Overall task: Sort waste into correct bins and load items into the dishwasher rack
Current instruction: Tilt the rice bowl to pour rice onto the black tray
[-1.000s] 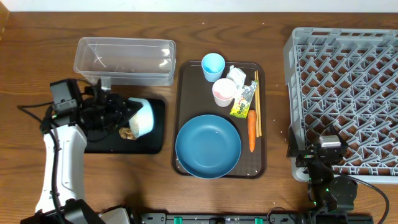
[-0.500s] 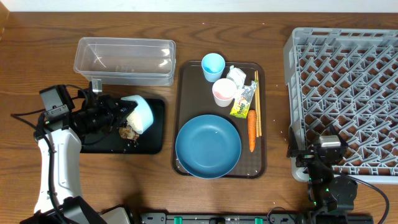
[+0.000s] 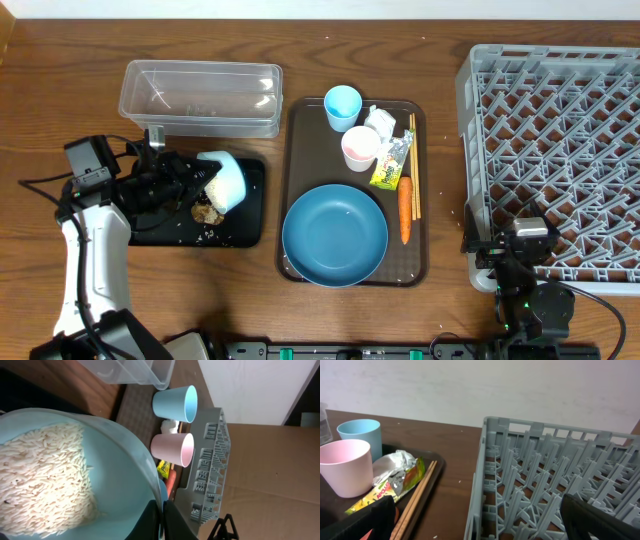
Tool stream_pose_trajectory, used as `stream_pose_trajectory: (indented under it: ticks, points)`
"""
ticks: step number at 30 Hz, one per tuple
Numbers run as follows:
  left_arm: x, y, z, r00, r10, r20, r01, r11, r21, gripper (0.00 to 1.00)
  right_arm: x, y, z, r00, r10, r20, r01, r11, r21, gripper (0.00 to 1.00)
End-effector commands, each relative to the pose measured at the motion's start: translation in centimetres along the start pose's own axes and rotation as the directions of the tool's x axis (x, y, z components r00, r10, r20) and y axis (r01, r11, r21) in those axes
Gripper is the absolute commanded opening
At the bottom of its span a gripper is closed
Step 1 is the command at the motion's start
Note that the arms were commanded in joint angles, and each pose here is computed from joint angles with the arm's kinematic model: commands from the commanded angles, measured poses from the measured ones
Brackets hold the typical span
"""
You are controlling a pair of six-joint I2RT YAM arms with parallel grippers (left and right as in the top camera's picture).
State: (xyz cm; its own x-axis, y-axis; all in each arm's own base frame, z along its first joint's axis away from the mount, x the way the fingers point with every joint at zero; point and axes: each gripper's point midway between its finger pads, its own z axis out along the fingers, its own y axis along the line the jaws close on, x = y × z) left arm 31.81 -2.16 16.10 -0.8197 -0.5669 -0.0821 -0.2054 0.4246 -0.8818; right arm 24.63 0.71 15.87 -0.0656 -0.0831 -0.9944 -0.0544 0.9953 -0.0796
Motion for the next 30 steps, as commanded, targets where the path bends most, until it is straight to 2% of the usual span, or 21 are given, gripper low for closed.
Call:
stream_pose_trajectory:
  ticks: [1, 4, 9, 18, 25, 30]
  points:
    - [-0.1, 0.5, 0.3, 1.000, -0.001, -0.016, 0.001, 1.000, 0.018, 0.06, 0.1, -0.3, 0.0, 1.000, 0.009, -0.001, -0.009, 1.000, 0.015, 0.99]
    - [0.0, 0.5, 0.7, 0.999, -0.023, -0.042, 0.025, 0.998, 0.050, 0.06, 0.1, -0.3, 0.0, 1.000, 0.009, -0.001, -0.009, 1.000, 0.015, 0.99]
    - [-0.4, -1.1, 0.5, 0.998, -0.010, -0.070, 0.024, 0.980, 0.197, 0.06, 0.1, -0.3, 0.0, 1.000, 0.009, -0.001, -0.009, 1.000, 0.015, 0.99]
    - [-1.8, 0.0, -1.7, 0.996, -0.090, -0.011, 0.091, 0.972, 0.216, 0.06, 0.1, -0.3, 0.0, 1.000, 0.009, -0.001, -0.009, 1.000, 0.015, 0.99]
    - [-1.0, 0.8, -1.7, 0.992, -0.122, -0.024, 0.125, 0.976, 0.177, 0.06, 0.1, -0.3, 0.0, 1.000, 0.009, -0.001, -0.009, 1.000, 0.015, 0.99]
    - [-1.0, 1.0, -1.6, 0.996, -0.089, -0.016, 0.090, 0.982, 0.165, 0.06, 0.1, -0.3, 0.0, 1.000, 0.009, -0.001, -0.009, 1.000, 0.015, 0.99]
